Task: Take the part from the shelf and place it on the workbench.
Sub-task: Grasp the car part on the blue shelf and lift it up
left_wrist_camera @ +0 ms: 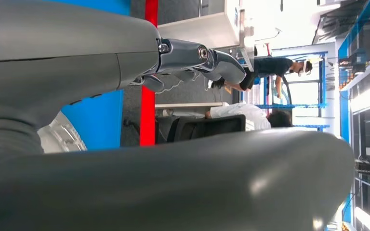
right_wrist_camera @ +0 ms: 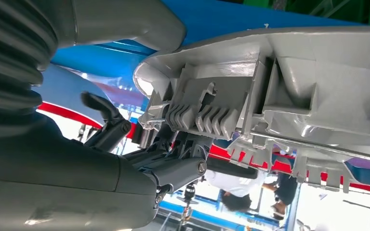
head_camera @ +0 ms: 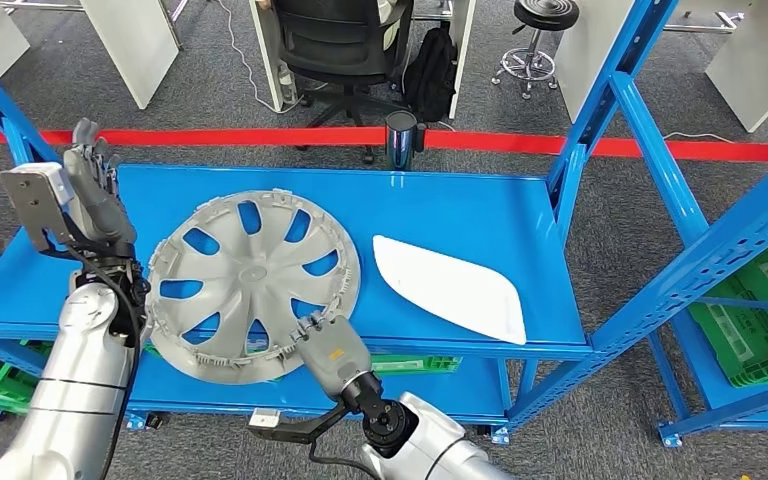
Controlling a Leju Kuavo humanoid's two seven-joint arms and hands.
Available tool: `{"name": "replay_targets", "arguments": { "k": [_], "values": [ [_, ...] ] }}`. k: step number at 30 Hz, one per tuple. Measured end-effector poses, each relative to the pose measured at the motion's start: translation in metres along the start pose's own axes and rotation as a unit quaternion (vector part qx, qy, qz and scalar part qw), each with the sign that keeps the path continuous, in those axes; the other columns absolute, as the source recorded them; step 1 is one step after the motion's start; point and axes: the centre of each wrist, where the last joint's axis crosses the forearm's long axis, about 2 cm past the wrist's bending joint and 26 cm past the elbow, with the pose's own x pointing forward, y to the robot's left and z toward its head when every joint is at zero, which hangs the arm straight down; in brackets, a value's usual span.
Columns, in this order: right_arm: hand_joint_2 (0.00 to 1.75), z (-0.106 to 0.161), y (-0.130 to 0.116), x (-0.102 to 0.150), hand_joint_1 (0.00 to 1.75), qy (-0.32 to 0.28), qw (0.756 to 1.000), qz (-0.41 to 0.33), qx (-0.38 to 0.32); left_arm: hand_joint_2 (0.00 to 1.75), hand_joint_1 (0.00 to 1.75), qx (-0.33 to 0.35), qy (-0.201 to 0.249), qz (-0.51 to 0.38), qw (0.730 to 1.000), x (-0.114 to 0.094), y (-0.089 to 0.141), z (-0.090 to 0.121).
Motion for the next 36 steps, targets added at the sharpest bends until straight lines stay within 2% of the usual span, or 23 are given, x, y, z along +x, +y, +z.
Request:
{"name": "replay_targets", "arguments": {
  "k": [8, 20, 30, 36],
  "values": [
    [1.75, 0.006, 0.006, 0.002, 1.75, 0.014, 1.0, 0.006, -0.016, 0.0, 0.0, 0.003, 0.003, 0.002, 1.0, 0.001, 0.001, 0.005],
    [1.75, 0.003, -0.002, -0.001, 1.75, 0.019, 0.999, 0.013, -0.042, 0.0, 0.0, 0.001, 0.001, 0.002, 1.0, 0.002, 0.002, 0.006],
    [1.75, -0.01, -0.037, -0.005, 1.75, 0.032, 0.992, 0.002, -0.125, 0.0, 0.0, 0.005, 0.006, 0.002, 1.0, 0.002, 0.002, 0.012],
    [1.75, -0.01, -0.075, -0.014, 1.75, 0.057, 0.975, -0.043, -0.209, 0.0, 0.0, 0.015, 0.012, -0.006, 1.0, 0.004, 0.008, 0.018]
  ]
}}
